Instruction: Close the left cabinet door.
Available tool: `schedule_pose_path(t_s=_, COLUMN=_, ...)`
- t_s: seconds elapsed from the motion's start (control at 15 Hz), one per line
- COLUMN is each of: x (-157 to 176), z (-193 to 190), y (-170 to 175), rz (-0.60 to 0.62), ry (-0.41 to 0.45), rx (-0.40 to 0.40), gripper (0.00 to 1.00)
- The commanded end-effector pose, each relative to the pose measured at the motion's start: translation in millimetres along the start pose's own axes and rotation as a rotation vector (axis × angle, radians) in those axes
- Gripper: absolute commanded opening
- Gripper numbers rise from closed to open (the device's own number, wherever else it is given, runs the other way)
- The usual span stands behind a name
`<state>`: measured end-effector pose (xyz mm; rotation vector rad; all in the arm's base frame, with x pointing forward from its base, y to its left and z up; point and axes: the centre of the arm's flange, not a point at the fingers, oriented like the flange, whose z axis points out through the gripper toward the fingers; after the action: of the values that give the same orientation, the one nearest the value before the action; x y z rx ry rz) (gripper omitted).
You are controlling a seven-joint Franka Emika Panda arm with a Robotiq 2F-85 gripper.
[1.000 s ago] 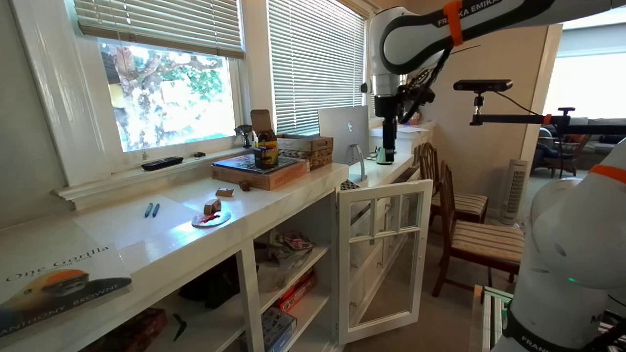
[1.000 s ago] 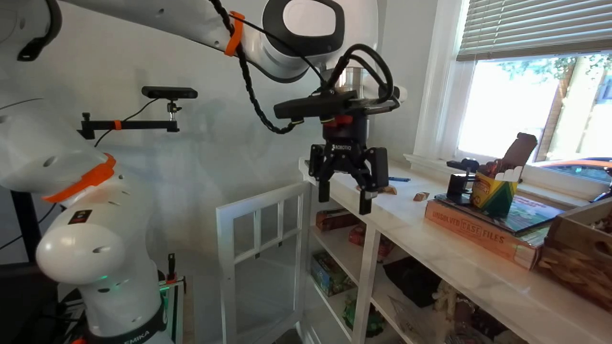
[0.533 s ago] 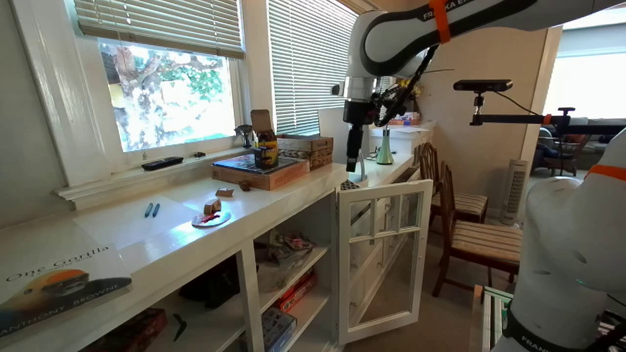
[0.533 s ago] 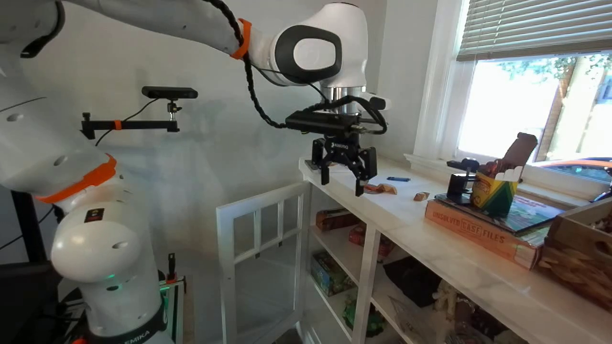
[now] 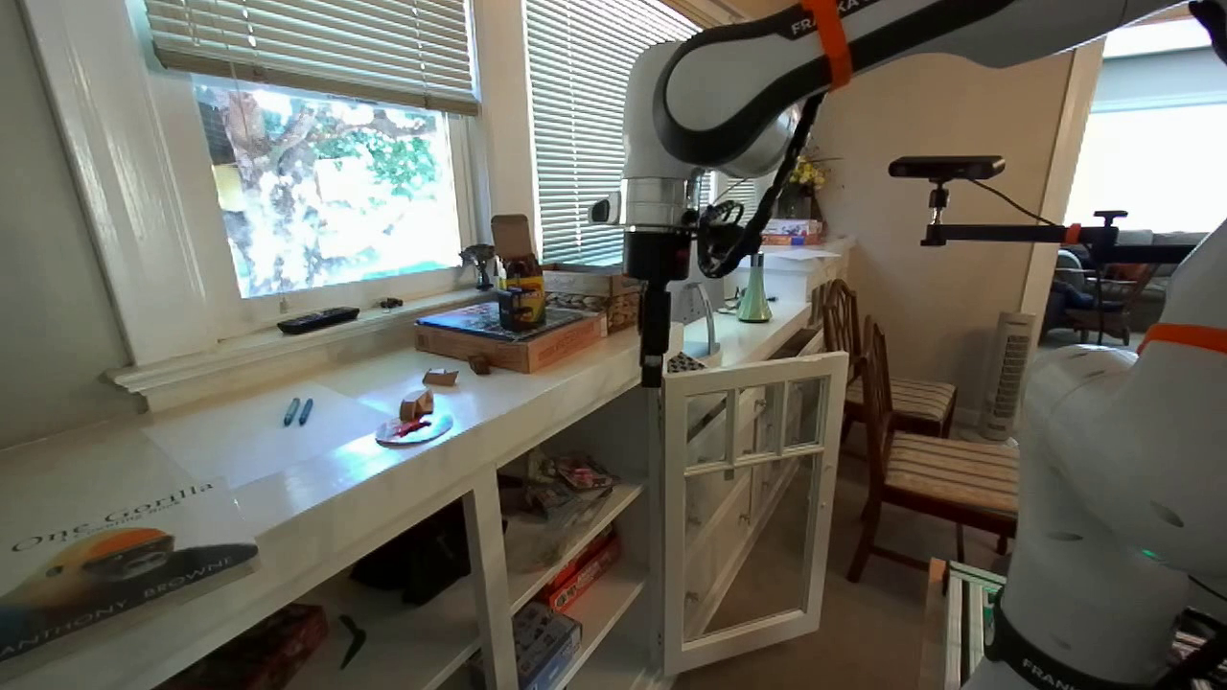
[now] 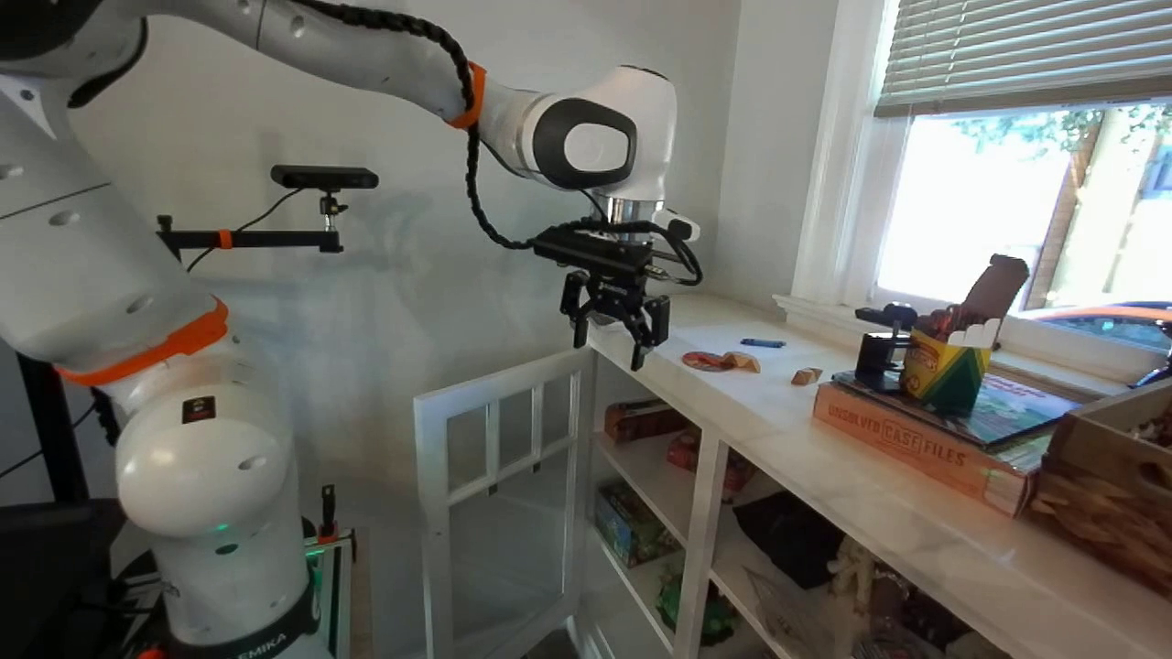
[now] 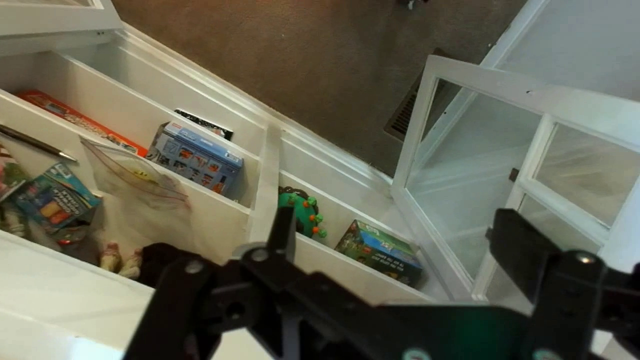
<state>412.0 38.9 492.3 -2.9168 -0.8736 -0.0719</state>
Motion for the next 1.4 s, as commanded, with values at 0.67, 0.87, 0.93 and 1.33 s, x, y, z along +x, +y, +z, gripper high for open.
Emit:
schedule_pose_path(t_s=0.67, x=15.0, z=7.5, y=-27.1, rz=-0.148, ry=-0.026, rx=-0.008, gripper=1.0)
schedule_pose_path(t_s=0.87, x=30.6, z=17.2, y=-29.4, rz=-0.137, ry=-0.052, rx=-0.008, gripper=1.0)
schedule_pose_path(t_s=0.93, x=43.7, z=25.7, y=-29.5, rz=-0.097, ry=-0.07, rx=-0.025, gripper=1.0)
schedule_pose_path(t_s=1.33, x=107.9, z=77.1, y=-45.1, rz=0.055, ry=-0.179, rx=-0.025, gripper=1.0)
